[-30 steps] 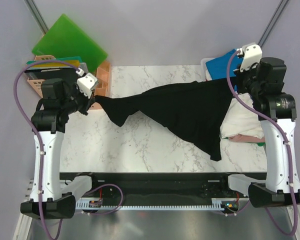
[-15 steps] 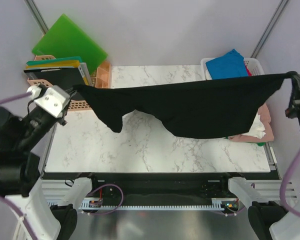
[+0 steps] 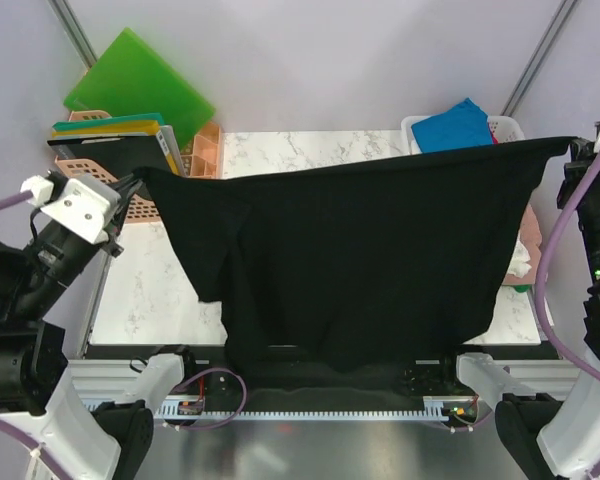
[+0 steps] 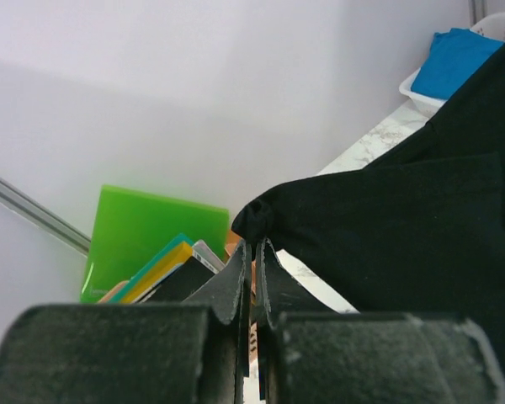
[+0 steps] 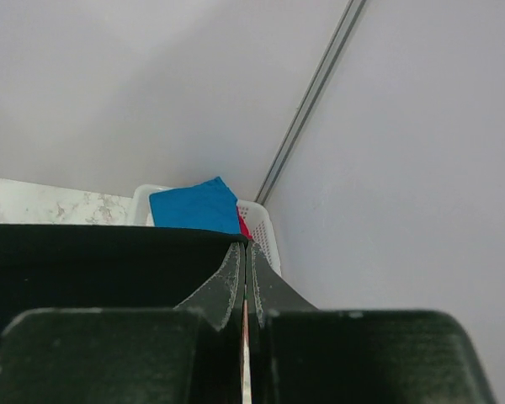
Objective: Fold and stack the t-shirts
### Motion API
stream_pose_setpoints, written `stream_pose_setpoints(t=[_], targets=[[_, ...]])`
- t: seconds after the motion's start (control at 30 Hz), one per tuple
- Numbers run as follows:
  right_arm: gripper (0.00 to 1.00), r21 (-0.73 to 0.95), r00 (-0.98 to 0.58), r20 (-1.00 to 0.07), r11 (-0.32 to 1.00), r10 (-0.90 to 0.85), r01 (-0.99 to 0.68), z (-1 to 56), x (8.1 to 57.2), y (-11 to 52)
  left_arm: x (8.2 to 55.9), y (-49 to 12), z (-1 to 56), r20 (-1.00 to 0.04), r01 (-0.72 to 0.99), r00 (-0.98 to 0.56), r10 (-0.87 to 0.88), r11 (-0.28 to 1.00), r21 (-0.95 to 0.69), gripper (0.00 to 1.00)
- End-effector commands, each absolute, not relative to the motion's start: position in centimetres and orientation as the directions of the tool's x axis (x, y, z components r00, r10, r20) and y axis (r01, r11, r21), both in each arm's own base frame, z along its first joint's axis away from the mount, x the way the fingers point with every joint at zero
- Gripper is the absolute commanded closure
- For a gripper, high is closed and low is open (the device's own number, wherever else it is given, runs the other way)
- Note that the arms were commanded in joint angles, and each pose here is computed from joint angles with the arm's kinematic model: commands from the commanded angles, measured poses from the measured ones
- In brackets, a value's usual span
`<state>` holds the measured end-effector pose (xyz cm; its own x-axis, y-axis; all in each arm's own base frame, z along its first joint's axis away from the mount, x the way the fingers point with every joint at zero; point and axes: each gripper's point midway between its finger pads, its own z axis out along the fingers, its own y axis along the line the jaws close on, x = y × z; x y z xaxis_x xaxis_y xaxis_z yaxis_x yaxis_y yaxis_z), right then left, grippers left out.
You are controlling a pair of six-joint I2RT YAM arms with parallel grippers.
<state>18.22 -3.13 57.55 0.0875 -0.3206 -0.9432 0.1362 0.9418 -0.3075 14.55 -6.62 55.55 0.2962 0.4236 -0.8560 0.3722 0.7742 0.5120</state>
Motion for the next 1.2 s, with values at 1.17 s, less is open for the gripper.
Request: stream_pose_setpoints(t=[1.17], targets=[[1.0, -0.129, 0.289, -0.907, 0.857, -0.305, 0.499, 64.3, 6.9, -8.3, 8.3, -1.6, 62.3, -0.852, -0.003, 0.359, 0.38, 0.914, 0.406, 0.98]])
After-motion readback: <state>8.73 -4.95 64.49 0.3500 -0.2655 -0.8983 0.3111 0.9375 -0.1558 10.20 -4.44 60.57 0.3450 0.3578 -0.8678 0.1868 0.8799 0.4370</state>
